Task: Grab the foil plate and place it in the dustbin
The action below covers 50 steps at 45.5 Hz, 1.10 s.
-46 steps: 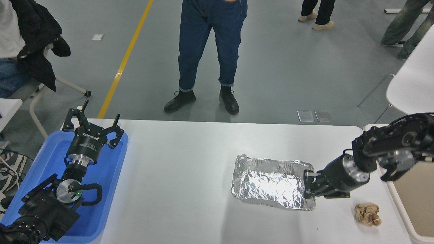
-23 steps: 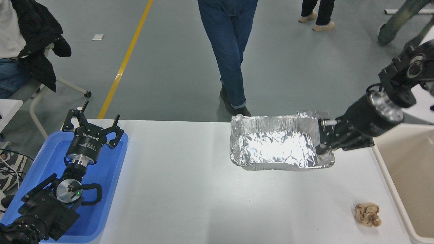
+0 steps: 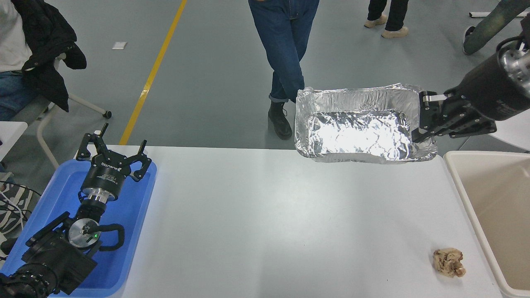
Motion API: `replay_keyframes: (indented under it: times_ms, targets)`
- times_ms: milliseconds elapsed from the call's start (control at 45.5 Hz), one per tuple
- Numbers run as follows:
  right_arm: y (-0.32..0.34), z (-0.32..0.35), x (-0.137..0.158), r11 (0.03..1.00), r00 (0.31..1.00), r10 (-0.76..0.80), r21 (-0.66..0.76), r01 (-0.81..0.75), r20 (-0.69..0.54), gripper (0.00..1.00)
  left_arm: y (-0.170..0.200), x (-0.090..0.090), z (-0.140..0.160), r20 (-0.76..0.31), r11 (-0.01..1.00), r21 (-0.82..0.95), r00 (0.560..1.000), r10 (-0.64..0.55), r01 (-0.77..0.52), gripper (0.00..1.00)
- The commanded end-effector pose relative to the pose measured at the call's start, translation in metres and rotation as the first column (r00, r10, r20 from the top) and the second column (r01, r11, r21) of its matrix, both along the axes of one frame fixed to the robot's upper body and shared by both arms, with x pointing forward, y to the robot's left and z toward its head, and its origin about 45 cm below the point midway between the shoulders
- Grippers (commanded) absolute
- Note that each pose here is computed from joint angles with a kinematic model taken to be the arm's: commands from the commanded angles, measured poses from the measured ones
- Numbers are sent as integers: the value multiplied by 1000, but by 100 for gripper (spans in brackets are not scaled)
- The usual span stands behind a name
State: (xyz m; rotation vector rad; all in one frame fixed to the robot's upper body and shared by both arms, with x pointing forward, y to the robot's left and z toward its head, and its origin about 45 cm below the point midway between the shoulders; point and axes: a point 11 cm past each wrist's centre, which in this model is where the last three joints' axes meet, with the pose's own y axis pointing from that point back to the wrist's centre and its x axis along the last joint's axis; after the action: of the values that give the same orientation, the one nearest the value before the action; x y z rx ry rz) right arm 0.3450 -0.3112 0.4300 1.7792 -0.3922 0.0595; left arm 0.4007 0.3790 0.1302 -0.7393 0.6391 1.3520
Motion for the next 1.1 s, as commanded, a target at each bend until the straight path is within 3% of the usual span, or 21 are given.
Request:
replay_keyframes:
  times_ms: [0, 286, 549, 747, 923, 1077]
  targets:
    - [-59, -6, -16, 987, 986, -163, 6, 163, -14, 0, 0, 0, 0, 0, 1000, 0, 1000, 0, 0, 100]
    - [-166, -33, -71, 906, 904, -421, -77, 415, -78, 0, 0, 0, 0, 1, 1000, 0, 1000, 1, -1, 100]
    - [-240, -45, -108, 820, 821, -568, -122, 559, -51, 0, 1, -1, 0, 0, 1000, 1, 1000, 2, -2, 100]
    - [-272, -67, -125, 763, 763, -643, -137, 631, -66, 0, 1, -1, 0, 0, 1000, 1, 1000, 2, -2, 100]
    - [-281, -109, -146, 676, 665, -734, -51, 735, -137, 0, 1, -1, 0, 0, 1000, 0, 1000, 3, -3, 100]
    - [-291, -142, -145, 627, 614, -773, -44, 778, -160, 0, 1, -1, 0, -1, 1000, 1, 1000, 4, -4, 100]
